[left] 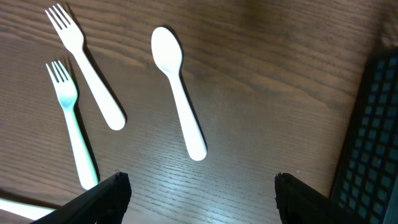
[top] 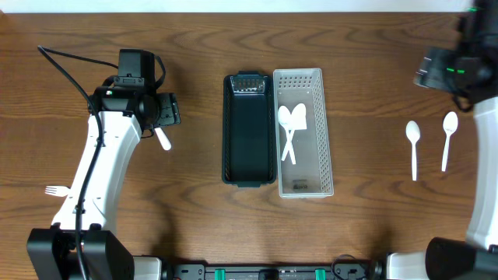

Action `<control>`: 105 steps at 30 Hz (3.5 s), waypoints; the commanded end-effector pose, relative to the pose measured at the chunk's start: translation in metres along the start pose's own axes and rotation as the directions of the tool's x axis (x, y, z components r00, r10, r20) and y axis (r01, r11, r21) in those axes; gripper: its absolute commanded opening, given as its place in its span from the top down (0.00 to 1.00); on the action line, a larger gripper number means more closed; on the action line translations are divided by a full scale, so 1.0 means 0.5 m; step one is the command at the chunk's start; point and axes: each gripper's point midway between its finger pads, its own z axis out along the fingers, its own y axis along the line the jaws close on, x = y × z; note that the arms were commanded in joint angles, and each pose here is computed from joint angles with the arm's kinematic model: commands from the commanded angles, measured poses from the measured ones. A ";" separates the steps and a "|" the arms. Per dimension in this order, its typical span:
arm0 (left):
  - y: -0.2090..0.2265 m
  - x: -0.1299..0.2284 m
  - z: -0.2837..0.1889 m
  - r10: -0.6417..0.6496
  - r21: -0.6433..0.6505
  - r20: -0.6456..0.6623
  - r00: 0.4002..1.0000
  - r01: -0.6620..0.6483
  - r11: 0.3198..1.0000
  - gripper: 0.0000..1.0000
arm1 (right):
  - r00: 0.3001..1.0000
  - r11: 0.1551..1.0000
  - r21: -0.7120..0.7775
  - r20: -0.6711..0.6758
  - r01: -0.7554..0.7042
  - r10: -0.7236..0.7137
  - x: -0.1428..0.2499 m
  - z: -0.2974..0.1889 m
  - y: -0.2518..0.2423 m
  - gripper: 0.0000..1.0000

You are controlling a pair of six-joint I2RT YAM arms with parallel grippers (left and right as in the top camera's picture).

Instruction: Pack container

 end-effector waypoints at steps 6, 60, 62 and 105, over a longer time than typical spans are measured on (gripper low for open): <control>-0.003 -0.011 -0.008 -0.004 0.003 0.014 1.000 0.004 1.000 0.23 | 0.973 1.000 0.021 -0.232 0.019 -0.014 0.141 0.201 -0.094 0.14; -0.003 -0.011 -0.008 -0.004 0.003 0.014 1.000 0.004 1.000 0.23 | 0.971 0.917 -0.376 -0.238 -0.129 0.039 0.223 0.338 0.163 0.99; -0.003 -0.011 -0.008 -0.004 0.003 0.014 1.000 0.004 1.000 0.23 | 0.990 0.886 -0.461 -0.140 -0.059 -0.007 0.167 0.270 0.221 0.99; -0.001 -0.004 -0.008 -0.003 0.000 0.000 1.000 0.003 1.000 0.22 | 0.993 0.997 -0.065 0.116 0.035 -0.027 -0.051 0.063 0.049 0.35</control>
